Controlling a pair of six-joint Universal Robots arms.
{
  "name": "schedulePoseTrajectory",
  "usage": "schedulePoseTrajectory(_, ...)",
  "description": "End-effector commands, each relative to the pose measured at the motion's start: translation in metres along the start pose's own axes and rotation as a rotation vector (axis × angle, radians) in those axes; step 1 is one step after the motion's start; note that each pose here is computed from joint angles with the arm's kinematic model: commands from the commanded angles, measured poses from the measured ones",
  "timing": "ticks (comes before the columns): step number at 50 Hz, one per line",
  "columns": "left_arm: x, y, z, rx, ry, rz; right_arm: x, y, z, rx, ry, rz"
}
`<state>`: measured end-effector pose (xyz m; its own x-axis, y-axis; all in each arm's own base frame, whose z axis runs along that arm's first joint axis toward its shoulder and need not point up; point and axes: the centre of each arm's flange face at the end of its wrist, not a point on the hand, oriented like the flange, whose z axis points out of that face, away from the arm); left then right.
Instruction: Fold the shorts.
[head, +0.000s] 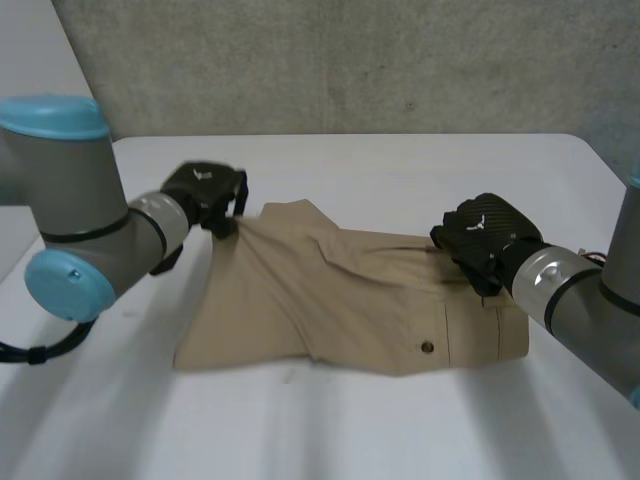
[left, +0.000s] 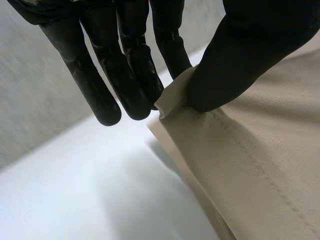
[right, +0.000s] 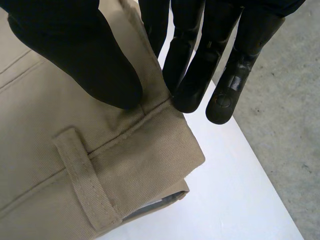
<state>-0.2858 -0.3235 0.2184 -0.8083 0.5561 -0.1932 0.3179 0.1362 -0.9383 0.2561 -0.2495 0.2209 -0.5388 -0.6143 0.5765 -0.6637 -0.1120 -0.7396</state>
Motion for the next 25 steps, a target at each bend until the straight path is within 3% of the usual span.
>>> schedulePoseTrajectory(1,-0.012,-0.031,0.012,0.218,-0.079,0.035,0.017,0.008,0.039,0.008,0.035,0.085)
schedulePoseTrajectory(9,-0.011,-0.014,0.063,0.303,-0.147,0.061,0.029,0.021,0.097,0.072,0.134,0.090)
schedulePoseTrajectory(17,-0.004,0.026,0.110,0.315,-0.146,0.140,0.025,0.034,0.139,0.196,0.228,0.042)
schedulePoseTrajectory(25,0.006,0.047,0.137,0.434,-0.089,0.192,0.008,0.062,0.171,0.163,0.237,-0.046)
